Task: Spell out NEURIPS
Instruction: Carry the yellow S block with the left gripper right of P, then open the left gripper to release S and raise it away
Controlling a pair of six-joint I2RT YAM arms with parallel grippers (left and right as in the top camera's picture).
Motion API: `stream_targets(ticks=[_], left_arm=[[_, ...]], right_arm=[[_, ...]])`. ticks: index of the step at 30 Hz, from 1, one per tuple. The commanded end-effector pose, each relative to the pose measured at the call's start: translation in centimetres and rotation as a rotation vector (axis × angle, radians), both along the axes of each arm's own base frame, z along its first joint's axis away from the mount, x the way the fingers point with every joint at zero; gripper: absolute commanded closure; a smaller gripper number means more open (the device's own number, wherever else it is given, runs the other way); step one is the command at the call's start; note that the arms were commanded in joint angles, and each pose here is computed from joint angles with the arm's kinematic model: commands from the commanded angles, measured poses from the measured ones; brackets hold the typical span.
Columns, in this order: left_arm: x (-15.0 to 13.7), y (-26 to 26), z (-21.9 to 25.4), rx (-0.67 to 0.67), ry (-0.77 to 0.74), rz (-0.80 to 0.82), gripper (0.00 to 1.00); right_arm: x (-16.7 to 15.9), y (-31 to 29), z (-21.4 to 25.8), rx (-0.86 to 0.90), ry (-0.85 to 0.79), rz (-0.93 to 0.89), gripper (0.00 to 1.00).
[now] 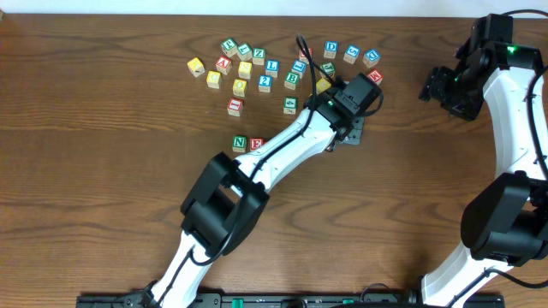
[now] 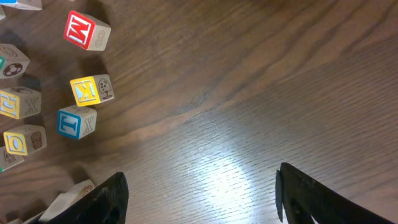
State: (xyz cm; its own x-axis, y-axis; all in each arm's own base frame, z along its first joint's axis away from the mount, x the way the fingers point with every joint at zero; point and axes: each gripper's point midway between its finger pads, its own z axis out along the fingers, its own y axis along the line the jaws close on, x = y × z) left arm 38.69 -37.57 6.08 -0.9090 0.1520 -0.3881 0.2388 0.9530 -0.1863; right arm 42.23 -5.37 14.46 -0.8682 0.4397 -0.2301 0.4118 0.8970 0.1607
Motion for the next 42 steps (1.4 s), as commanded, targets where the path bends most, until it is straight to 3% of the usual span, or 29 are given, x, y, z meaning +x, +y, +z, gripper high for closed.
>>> stream_targets(ticks=[1, 9, 27, 28, 42], left_arm=[[0.5, 0.1, -1.3, 0.003, 0.011, 0.063, 0.69], [0.5, 0.2, -3.8, 0.023, 0.041, 0.083, 0.69], [-0.8, 1.1, -4.6, 0.06, 0.1, 0.107, 0.68], [-0.8, 1.1, -4.6, 0.061, 0.101, 0.107, 0.64], [-0.8, 1.1, -5.0, 0.053, 0.101, 0.12, 0.6]], right_arm=[[0.2, -0.3, 1.5, -0.019, -0.037, 0.013, 0.28], [0.1, -0.3, 1.5, -0.019, -0.033, 0.013, 0.28], [-0.1, -0.3, 1.4, -0.018, -0.027, 0.013, 0.28], [-0.1, -0.3, 1.4, -0.018, -0.026, 0.013, 0.28], [-0.1, -0.2, 1.4, -0.017, -0.026, 0.016, 0.28]])
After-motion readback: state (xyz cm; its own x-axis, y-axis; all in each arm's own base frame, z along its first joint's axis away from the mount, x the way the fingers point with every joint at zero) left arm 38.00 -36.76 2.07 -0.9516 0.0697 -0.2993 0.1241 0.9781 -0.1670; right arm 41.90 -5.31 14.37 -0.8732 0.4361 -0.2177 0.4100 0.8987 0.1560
